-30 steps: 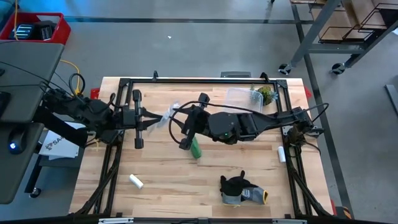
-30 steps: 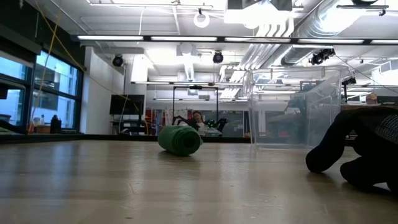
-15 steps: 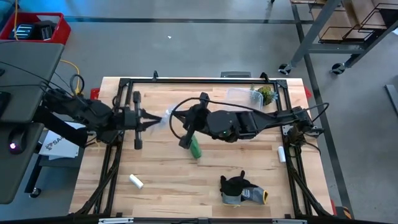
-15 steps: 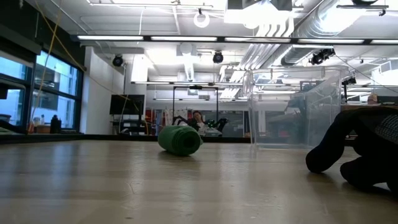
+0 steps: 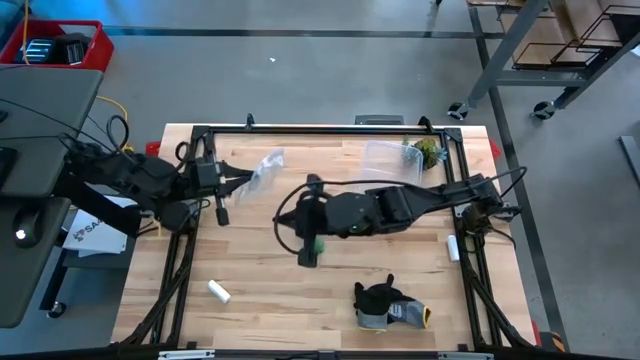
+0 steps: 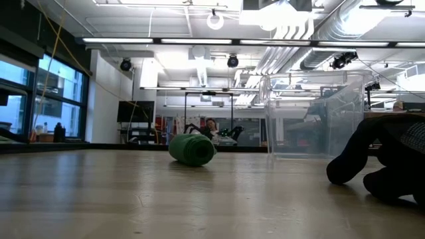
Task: Roll bandage
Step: Open the transparent zip bag
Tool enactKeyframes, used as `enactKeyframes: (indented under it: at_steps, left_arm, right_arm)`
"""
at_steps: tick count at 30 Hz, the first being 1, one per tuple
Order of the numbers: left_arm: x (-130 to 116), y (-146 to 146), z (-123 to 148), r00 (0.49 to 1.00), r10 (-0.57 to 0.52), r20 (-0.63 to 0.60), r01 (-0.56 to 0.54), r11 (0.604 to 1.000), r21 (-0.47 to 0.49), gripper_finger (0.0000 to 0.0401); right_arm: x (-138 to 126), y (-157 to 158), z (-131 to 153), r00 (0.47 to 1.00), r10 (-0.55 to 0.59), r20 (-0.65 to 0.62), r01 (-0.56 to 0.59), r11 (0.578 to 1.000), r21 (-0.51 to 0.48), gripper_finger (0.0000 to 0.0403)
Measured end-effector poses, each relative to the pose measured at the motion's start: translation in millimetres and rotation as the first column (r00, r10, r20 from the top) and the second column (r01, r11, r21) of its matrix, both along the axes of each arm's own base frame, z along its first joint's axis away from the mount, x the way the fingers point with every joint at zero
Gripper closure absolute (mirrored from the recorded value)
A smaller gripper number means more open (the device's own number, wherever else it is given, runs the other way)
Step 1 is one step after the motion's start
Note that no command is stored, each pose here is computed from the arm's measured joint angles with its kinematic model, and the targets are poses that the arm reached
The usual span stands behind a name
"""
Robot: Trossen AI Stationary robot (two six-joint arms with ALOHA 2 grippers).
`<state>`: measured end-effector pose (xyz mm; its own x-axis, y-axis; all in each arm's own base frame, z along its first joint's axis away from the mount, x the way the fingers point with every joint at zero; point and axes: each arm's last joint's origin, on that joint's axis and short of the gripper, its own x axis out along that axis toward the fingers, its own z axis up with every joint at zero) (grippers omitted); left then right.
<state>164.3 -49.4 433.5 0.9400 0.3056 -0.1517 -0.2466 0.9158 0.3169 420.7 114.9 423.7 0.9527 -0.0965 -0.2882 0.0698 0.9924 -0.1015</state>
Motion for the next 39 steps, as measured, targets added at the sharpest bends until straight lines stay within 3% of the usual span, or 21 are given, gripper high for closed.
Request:
enactKeyframes:
  at_steps: [3,6,8,10,14,16,19,23,27,29,35,39]
  left_arm:
    - [0,-7,-10,0.990,0.026,-0.137,0.003,0.979,0.206,0.0401]
    - [8,-16,-18,0.968,0.079,-0.236,0.026,0.911,0.413,0.0401]
    - [15,-23,-22,0.949,0.093,-0.301,0.089,0.838,0.538,0.0401]
    - [23,-30,-28,0.921,0.127,-0.368,0.158,0.741,0.652,0.0401]
    - [41,-43,-43,0.851,0.234,-0.471,0.293,0.533,0.794,0.0401]
    - [45,-46,-47,0.837,0.256,-0.483,0.315,0.497,0.808,0.0401]
    - [47,-50,-49,0.835,0.252,-0.489,0.323,0.495,0.807,0.0401]
    - [38,-49,-43,0.855,0.247,-0.456,0.279,0.521,0.806,0.0401]
    - [28,-48,-36,0.871,0.235,-0.430,0.256,0.530,0.808,0.0401]
    - [24,-47,-34,0.878,0.226,-0.421,0.247,0.540,0.805,0.0401]
    - [23,-47,-33,0.886,0.190,-0.423,0.258,0.558,0.789,0.0401]
    - [24,-47,-34,0.890,0.182,-0.418,0.246,0.580,0.777,0.0401]
  right_arm:
    - [-7,-1,8,0.998,-0.057,0.022,0.058,0.997,-0.046,0.0403]
    - [-14,-3,17,0.997,-0.064,0.046,0.065,0.998,-0.026,0.0403]
    - [-18,-4,22,0.993,-0.094,0.066,0.091,0.994,0.052,0.0403]
    - [-19,-6,24,0.987,-0.140,0.080,0.125,0.978,0.169,0.0400]
    - [-18,-16,21,0.971,-0.235,0.046,0.201,0.903,0.380,0.0373]
    - [-18,-23,16,0.958,-0.286,-0.005,0.256,0.851,0.459,0.0349]
    - [-19,-33,10,0.934,-0.349,-0.077,0.333,0.770,0.545,0.0309]
    - [-21,-42,6,0.904,-0.407,-0.135,0.399,0.685,0.609,0.0264]
    - [-22,-52,2,0.847,-0.497,-0.189,0.469,0.530,0.706,0.0232]
    - [-20,-56,5,0.836,-0.520,-0.173,0.448,0.467,0.762,0.0222]
    - [-6,-55,12,0.891,-0.449,-0.067,0.312,0.499,0.808,0.0206]
    - [-3,-55,2,0.887,-0.447,-0.116,0.352,0.491,0.797,0.0205]
